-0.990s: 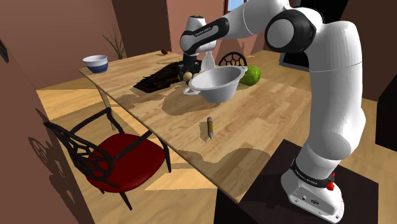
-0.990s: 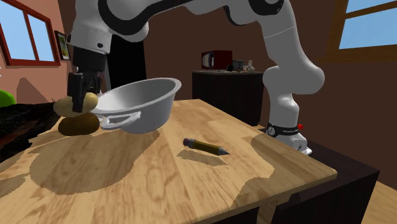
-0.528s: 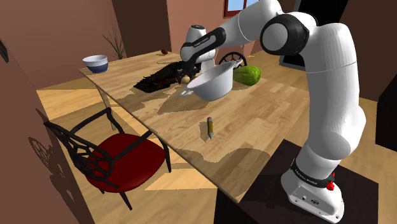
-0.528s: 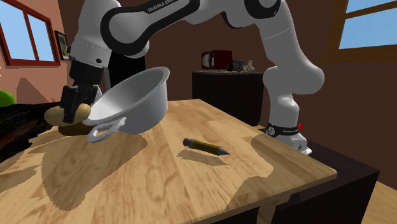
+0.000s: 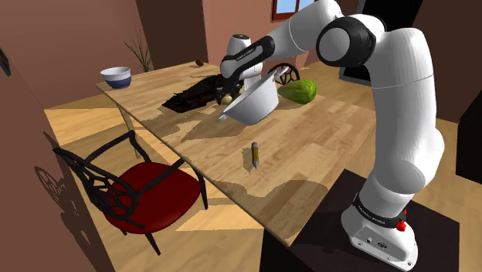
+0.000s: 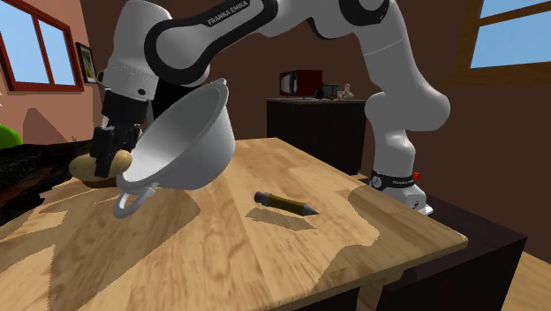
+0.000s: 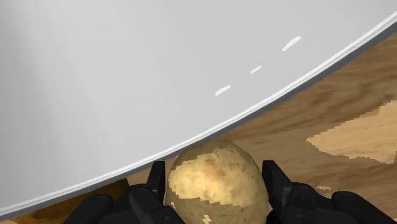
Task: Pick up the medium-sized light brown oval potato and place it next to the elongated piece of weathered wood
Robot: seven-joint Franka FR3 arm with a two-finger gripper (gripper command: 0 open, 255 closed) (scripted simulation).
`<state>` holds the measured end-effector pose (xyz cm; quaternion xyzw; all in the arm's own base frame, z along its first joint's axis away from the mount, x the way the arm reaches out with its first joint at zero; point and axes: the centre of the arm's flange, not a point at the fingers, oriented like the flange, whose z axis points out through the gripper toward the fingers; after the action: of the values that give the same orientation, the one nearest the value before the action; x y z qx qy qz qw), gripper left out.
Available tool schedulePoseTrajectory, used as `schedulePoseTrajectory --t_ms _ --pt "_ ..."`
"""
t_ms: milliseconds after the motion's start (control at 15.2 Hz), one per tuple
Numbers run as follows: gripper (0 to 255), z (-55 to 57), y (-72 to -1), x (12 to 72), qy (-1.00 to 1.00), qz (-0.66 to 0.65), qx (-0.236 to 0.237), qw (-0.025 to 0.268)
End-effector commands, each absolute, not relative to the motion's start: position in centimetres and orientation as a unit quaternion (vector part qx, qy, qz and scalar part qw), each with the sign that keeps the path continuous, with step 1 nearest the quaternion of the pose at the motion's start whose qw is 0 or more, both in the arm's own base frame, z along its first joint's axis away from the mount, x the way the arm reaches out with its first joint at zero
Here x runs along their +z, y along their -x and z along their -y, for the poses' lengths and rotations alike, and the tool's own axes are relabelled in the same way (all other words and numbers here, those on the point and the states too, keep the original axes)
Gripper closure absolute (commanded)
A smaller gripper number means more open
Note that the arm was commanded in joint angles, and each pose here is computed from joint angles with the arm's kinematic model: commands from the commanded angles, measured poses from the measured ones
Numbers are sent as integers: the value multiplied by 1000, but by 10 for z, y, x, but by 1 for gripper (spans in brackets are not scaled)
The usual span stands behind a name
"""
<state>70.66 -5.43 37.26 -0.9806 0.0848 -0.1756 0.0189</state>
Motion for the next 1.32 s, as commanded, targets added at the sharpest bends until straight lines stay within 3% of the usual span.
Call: schedulePoseTrajectory --t_ms 0,66,132,462,726,1254 --pt "255 50 -687 338 995 -83 -43 23" --pt "255 50 -687 338 995 -83 -43 23" --pt "0 46 -675 352 995 -84 -43 22" --pt "0 50 -687 338 995 -83 -43 23" --pt "0 52 -682 387 995 -83 -43 23" --pt "0 52 -682 387 995 -83 -43 23"
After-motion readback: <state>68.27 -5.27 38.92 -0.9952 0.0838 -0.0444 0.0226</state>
